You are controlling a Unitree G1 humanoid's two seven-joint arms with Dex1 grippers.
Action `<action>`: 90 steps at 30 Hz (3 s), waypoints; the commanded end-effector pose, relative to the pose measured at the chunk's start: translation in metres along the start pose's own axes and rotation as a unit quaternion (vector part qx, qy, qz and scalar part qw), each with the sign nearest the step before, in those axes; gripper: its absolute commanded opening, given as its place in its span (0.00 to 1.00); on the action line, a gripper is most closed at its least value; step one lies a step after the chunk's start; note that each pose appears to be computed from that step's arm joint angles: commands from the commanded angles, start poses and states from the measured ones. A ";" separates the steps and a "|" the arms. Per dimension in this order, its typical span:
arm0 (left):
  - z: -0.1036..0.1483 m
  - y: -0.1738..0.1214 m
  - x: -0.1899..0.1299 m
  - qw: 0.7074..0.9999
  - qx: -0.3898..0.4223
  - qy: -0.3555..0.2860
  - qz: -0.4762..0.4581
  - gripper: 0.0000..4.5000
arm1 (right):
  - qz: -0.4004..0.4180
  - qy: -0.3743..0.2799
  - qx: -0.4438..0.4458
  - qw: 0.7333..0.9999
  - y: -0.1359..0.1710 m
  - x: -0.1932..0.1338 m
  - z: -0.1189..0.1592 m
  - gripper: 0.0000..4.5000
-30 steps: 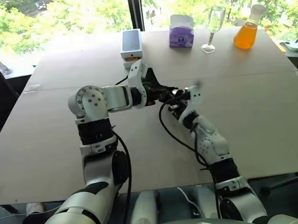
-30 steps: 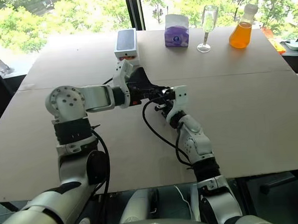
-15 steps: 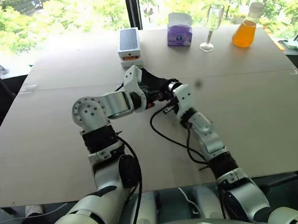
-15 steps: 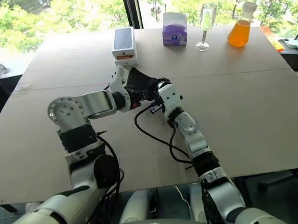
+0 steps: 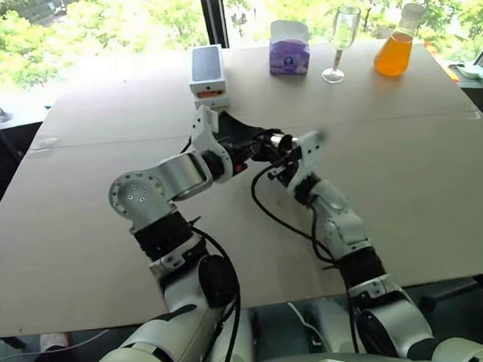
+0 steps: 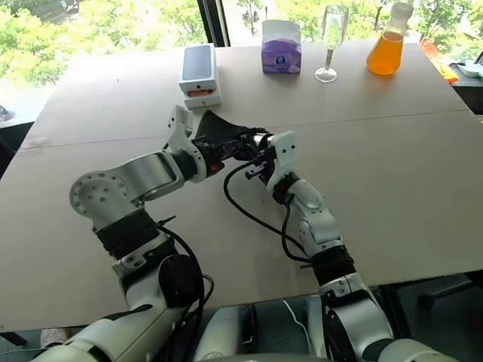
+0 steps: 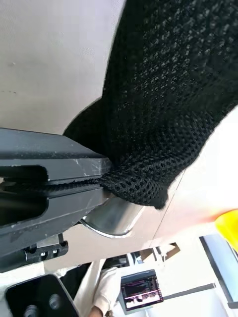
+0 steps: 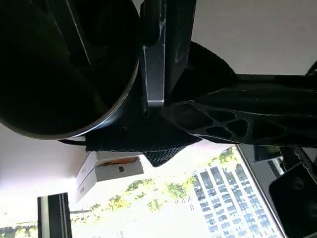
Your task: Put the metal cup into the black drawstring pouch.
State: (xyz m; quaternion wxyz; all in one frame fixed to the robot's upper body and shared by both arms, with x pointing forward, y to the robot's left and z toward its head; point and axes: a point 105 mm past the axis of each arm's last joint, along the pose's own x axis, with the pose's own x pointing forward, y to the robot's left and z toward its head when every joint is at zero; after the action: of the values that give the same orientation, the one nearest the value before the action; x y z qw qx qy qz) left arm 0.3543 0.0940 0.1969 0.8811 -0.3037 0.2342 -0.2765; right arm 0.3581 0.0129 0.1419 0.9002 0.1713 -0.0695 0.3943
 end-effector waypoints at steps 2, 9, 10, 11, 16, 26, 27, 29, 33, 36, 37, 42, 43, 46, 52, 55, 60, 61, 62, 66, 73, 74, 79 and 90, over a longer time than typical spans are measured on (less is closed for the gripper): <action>0.008 -0.021 -0.003 0.994 0.112 0.002 -0.009 0.00 | 0.042 0.002 -0.019 0.999 0.013 0.004 0.009 0.00; -0.002 -0.041 0.003 0.980 0.194 0.022 -0.047 0.00 | 0.071 -0.001 -0.069 0.995 0.020 0.011 0.014 0.00; -0.004 -0.043 0.004 0.982 0.180 0.021 -0.057 0.00 | 0.079 -0.017 -0.048 0.996 0.026 0.014 0.021 0.00; -0.005 -0.044 0.005 0.983 0.169 0.020 -0.064 0.00 | 0.085 -0.031 -0.026 0.996 0.030 0.017 0.026 0.00; 0.004 -0.048 0.008 0.994 0.072 -0.003 -0.088 0.00 | 0.079 -0.074 0.087 0.990 0.037 0.032 0.042 0.00; 0.020 -0.048 0.012 0.995 -0.030 -0.026 -0.093 0.00 | 0.199 -0.008 -0.163 0.966 0.083 0.029 0.007 0.00; 0.020 -0.047 0.013 0.995 -0.036 -0.027 -0.091 0.00 | 0.208 -0.005 -0.189 0.959 0.084 0.029 0.005 0.00; 0.022 -0.046 0.013 0.995 -0.042 -0.027 -0.088 0.00 | 0.231 0.004 -0.241 0.943 0.088 0.026 -0.002 0.00; 0.021 -0.044 0.014 0.995 -0.047 -0.021 -0.087 0.00 | 0.180 -0.009 -0.219 0.959 0.071 0.035 0.007 0.00; 0.013 -0.043 0.012 0.994 -0.053 -0.021 -0.093 0.00 | 0.090 -0.032 -0.099 0.990 0.040 0.044 0.025 0.00; 0.010 -0.044 0.011 0.994 -0.054 -0.020 -0.097 0.00 | 0.076 -0.035 -0.076 0.994 0.033 0.045 0.027 0.00; 0.001 -0.055 0.015 0.992 -0.063 -0.010 -0.112 0.00 | 0.123 -0.005 -0.225 0.966 0.046 0.042 0.011 0.00; 0.002 -0.058 0.017 0.991 -0.065 -0.005 -0.114 0.00 | 0.148 -0.002 -0.257 0.955 0.056 0.040 0.006 0.00; 0.006 -0.064 0.024 0.991 -0.067 0.002 -0.114 0.00 | 0.220 0.000 -0.338 0.915 0.080 0.034 -0.010 0.00; 0.005 -0.065 0.022 0.990 -0.072 0.006 -0.125 0.00 | 0.137 -0.017 -0.230 0.963 0.060 0.047 0.004 0.00; -0.001 -0.061 0.017 0.989 -0.082 -0.001 -0.124 0.00 | 0.107 -0.020 -0.200 0.974 0.044 0.049 0.011 0.00; -0.002 -0.055 0.021 0.989 -0.102 -0.001 -0.108 0.00 | 0.244 0.015 -0.365 0.898 0.084 0.030 -0.024 0.00; 0.000 -0.054 0.021 0.990 -0.099 -0.002 -0.103 0.00 | 0.239 0.015 -0.359 0.902 0.083 0.030 -0.026 0.00; 0.002 -0.051 0.020 0.991 -0.089 -0.003 -0.096 0.00 | 0.220 0.015 -0.344 0.913 0.079 0.032 -0.024 0.00; -0.004 -0.024 0.008 0.998 -0.043 0.007 -0.035 0.00 | 0.161 0.044 -0.312 0.935 0.053 0.036 -0.023 0.00; -0.019 0.020 -0.010 0.994 0.085 0.020 0.071 0.00 | 0.161 0.090 -0.313 0.932 0.039 0.029 -0.023 0.53; -0.018 0.023 -0.011 0.993 0.093 0.017 0.076 0.00 | 0.167 0.095 -0.311 0.931 0.038 0.027 -0.021 0.62; -0.017 0.034 -0.018 0.986 0.145 0.008 0.088 0.00 | 0.191 0.125 -0.309 0.923 0.030 -0.002 0.002 0.72; 0.009 0.032 -0.040 0.985 0.170 -0.033 0.011 0.00 | 0.087 0.153 -0.369 0.913 -0.008 -0.047 0.025 0.99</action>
State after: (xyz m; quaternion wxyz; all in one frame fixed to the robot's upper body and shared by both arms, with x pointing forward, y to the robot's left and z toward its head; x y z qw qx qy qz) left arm 0.3443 0.1463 0.1765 0.9347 -0.1513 0.1904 -0.2593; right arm 0.3267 -0.0292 0.1396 0.8495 -0.2265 -0.0582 0.4729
